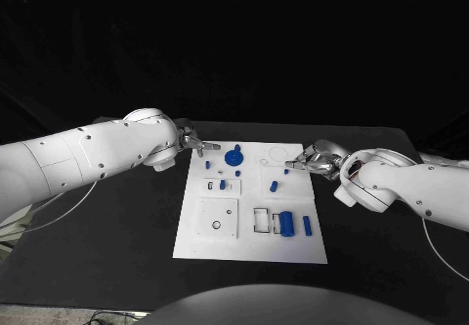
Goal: Assemble the parts on the task board
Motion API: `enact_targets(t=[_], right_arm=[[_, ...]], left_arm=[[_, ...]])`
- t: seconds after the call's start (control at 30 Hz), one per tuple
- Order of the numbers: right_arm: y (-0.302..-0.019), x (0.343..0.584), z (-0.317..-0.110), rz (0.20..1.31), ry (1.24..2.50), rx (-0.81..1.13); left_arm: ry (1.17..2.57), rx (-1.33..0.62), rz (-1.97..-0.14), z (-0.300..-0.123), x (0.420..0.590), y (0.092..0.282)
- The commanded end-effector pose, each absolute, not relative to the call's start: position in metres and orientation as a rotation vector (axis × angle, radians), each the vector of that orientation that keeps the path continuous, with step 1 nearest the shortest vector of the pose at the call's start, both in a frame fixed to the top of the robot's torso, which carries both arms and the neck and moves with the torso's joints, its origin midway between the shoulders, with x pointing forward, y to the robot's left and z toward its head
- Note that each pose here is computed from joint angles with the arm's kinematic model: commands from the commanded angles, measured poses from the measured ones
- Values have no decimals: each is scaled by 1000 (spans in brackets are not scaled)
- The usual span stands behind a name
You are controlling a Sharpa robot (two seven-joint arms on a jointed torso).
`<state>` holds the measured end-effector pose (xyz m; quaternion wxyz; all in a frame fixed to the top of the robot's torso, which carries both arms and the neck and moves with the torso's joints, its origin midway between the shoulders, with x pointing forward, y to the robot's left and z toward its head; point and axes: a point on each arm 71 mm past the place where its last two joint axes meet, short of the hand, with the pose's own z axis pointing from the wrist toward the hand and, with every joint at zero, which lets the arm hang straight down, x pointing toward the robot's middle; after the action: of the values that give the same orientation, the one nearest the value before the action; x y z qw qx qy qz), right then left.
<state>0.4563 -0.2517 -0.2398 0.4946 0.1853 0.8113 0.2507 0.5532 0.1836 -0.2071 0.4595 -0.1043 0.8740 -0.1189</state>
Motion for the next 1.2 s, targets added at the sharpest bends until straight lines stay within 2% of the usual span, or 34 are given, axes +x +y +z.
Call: enact_targets(t=[0.03,0.43,1.2], right_arm=[[-250,456,-240,609,1977,432],[-250,456,-240,610,1977,432],[-248,455,-241,612,1982,429]], left_arm=[[2221,-208,-224,-211,553,185],[2273,-166,-141,-215,557,184],[2297,-139,-150,-222,560,168]])
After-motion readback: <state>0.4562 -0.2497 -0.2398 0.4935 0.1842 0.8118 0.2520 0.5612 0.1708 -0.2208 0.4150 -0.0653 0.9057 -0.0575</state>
